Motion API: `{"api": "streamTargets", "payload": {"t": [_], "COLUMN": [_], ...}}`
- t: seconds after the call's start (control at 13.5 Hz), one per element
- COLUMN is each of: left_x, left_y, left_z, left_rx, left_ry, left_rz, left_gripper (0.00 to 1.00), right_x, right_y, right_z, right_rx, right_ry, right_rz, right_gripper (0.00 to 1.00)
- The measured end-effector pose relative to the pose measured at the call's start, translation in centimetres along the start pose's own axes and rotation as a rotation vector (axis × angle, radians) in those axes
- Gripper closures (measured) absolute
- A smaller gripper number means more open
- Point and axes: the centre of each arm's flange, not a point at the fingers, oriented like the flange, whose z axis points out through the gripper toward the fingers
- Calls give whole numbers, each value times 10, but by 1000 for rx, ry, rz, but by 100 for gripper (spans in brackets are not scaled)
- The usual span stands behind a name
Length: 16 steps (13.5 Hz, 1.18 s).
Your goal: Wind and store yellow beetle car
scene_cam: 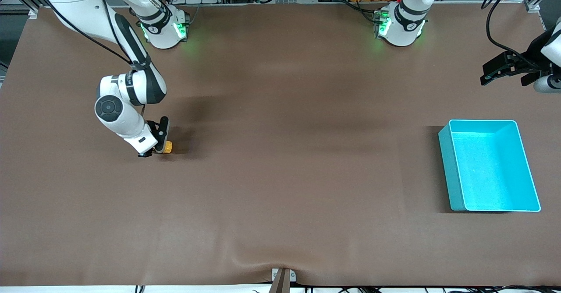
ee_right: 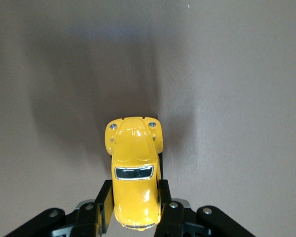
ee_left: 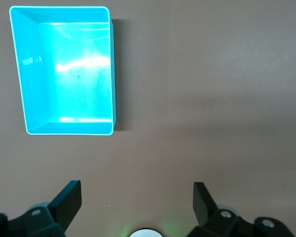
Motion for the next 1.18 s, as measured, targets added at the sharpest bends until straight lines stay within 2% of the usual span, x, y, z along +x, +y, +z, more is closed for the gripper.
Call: {"api": "streamTargets", "payload": {"t": [0.3,1.18], "left_x": [0,0], "left_y": [0,-2], "left_z": [0,0], "left_rx": [0,0], "left_ry": [0,0], "left_rz": [0,-4], "left_gripper": [0,0], "right_x": [-37,-133], "right_y": [4,7], "right_z": [5,16], "right_rx": [13,29], "right_ry": [-1,4], "right_rz": [40,12], "right_gripper": [59,59]}}
